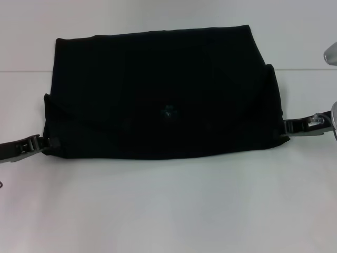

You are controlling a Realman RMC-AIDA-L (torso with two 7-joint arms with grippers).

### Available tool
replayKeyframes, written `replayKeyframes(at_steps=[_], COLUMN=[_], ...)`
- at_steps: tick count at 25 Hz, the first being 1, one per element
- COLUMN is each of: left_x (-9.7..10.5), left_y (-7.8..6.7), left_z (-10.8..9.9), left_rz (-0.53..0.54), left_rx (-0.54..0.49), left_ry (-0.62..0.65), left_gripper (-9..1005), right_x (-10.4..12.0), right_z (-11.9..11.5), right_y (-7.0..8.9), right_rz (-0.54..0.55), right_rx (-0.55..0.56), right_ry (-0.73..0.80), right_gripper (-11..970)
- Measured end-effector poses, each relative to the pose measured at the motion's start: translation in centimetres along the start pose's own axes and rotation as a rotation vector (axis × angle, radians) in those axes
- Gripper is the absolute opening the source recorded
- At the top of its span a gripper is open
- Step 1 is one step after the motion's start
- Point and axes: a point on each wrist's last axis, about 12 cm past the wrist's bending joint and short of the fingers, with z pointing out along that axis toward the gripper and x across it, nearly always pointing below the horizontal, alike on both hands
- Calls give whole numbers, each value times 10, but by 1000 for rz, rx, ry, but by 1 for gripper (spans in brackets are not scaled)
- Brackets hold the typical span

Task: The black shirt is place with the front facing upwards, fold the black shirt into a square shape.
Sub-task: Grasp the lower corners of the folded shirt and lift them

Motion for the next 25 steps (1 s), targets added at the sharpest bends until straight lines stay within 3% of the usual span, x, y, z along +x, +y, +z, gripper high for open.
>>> replayKeyframes(at_steps=[10, 19, 25], left_x=[2, 25, 35], left_y=[-9, -14, -23], left_z=[-13, -38, -53], left_rz=[-26, -13, -4], left_rx=[102, 180, 257], left_ry=[142, 431, 607], left_gripper=[38, 38, 38], right_x=[19, 81, 112], right_z=[-36, -52, -55], right_y=[-5, -13, -16], right_rz=[-52, -111, -149], right_rx=[-96, -270, -328], right_ry=[130, 383, 498], right_gripper=[73, 72, 72])
